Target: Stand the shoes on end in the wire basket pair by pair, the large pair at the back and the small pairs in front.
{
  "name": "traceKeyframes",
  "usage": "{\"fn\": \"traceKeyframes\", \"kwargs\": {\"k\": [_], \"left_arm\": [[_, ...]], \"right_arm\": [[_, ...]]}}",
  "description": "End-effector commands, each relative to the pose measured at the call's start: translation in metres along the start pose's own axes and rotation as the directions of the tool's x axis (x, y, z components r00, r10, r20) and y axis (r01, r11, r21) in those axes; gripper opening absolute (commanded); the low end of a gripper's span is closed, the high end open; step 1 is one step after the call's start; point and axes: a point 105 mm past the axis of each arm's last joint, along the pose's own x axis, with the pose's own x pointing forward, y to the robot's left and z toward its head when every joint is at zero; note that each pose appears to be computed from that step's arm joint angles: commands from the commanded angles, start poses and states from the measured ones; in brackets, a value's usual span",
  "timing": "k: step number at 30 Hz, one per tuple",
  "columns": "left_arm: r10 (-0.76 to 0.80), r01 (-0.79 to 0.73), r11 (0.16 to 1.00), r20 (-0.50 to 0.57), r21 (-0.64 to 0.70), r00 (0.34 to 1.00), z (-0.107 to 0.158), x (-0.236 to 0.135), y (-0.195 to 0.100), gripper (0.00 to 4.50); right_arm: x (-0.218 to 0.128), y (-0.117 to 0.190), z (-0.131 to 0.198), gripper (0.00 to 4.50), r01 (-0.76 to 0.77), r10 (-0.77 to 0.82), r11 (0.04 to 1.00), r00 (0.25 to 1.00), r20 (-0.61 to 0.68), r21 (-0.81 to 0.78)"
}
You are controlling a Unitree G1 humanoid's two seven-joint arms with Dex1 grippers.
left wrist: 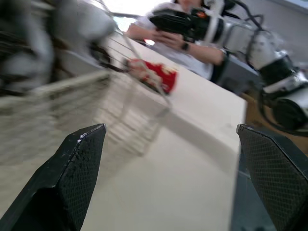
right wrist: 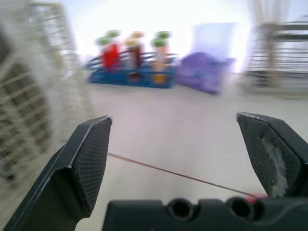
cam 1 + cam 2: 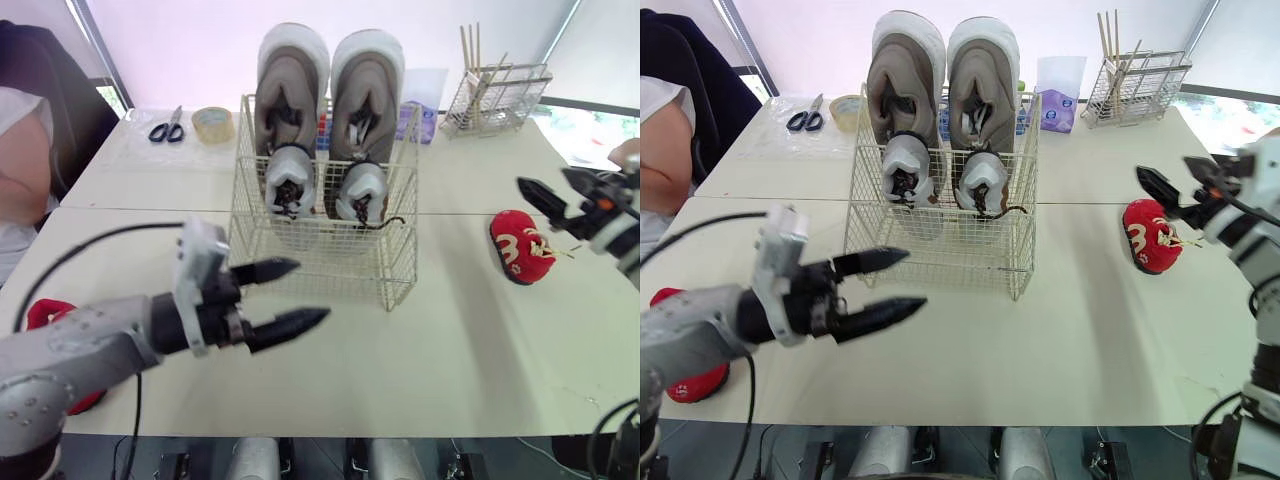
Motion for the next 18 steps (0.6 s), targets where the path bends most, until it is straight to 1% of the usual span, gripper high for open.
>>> {"fn": "traceKeyframes", "kwargs": {"k": [1, 3, 7, 9, 14, 18], "left_arm": [[-0.045, 0.046, 0.999, 0.017, -0.008, 0.999, -0.010, 0.010, -0.011, 4.48], [-0.051, 0.051, 0.999, 0.000, 0.000, 0.999, -0.017, 0.014, -0.012, 4.48], [-0.049, 0.049, 0.999, -0.007, -0.005, 0.999, -0.025, 0.014, -0.011, 4.48], [-0.050, 0.050, 0.999, -0.014, -0.002, 0.999, -0.028, 0.014, -0.012, 4.48], [-0.027, 0.027, 1.000, -0.017, -0.003, 0.999, -0.032, 0.011, -0.011, 4.48], [-0.004, 0.004, 1.000, -0.026, -0.002, 1.000, -0.037, 0.008, -0.009, 4.48]], "right_arm": [[-0.022, 0.003, -0.004, 4.50, 0.042, -0.043, 0.998, 0.999, -0.008, -0.045], [-0.034, -0.010, -0.021, 4.50, 0.157, -0.158, 0.987, 0.987, -0.033, -0.028], [-0.047, -0.002, -0.059, 4.50, 0.203, -0.197, 0.978, 0.976, -0.092, 0.053], [-0.049, 0.000, -0.070, 4.50, 0.220, -0.212, 0.972, 0.972, -0.102, 0.081], [-0.038, 0.012, -0.106, 4.50, 0.216, -0.196, 0.969, 0.967, -0.162, 0.117], [-0.022, -0.004, -0.131, 4.50, 0.311, -0.289, 0.945, 0.940, -0.180, 0.105]]}}
